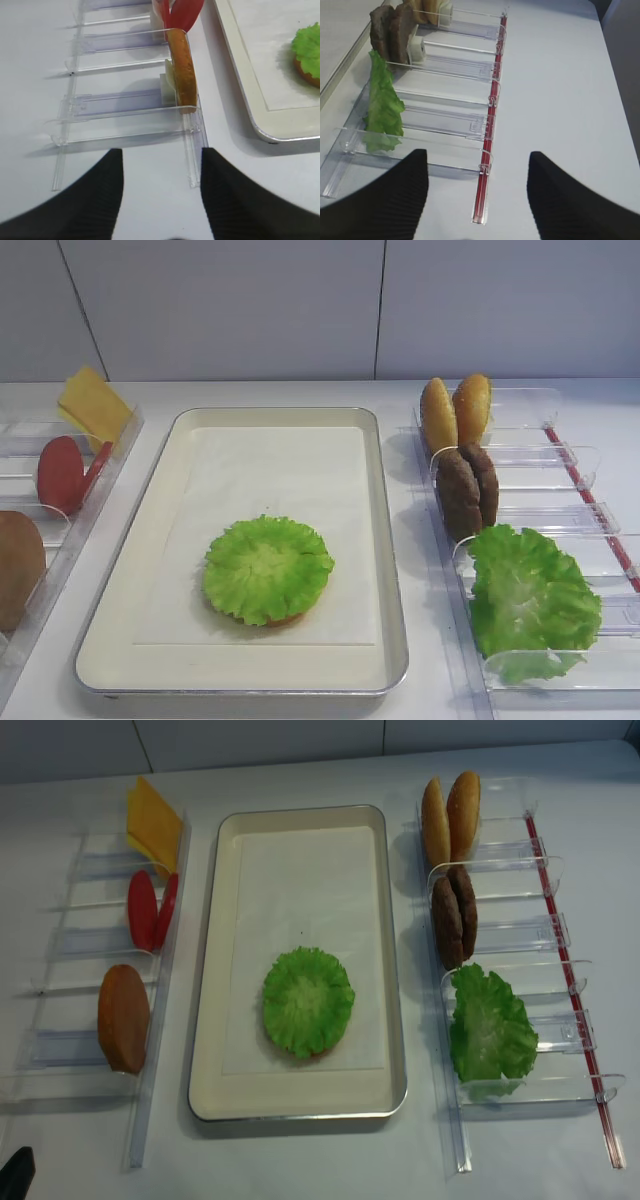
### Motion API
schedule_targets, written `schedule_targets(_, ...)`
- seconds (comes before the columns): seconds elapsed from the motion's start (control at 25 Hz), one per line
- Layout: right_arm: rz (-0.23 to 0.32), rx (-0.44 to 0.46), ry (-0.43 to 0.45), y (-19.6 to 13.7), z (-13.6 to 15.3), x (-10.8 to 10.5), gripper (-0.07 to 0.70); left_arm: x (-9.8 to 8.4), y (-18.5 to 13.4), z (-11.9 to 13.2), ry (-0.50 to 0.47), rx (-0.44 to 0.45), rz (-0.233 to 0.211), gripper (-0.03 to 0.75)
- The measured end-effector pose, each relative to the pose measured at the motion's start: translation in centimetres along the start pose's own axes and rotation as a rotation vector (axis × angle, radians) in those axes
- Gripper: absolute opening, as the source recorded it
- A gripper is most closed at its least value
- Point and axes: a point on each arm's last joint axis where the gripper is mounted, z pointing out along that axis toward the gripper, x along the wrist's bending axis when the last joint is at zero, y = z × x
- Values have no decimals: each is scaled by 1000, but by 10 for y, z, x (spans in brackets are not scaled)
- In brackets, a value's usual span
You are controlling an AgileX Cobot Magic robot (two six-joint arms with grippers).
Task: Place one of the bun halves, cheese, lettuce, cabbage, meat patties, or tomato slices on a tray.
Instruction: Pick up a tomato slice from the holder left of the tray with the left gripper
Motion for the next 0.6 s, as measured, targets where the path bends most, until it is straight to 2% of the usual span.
schedule_targets(0.6, 0, 0, 0, 0, 0, 0, 454, 0, 0, 0, 0, 0, 0, 349)
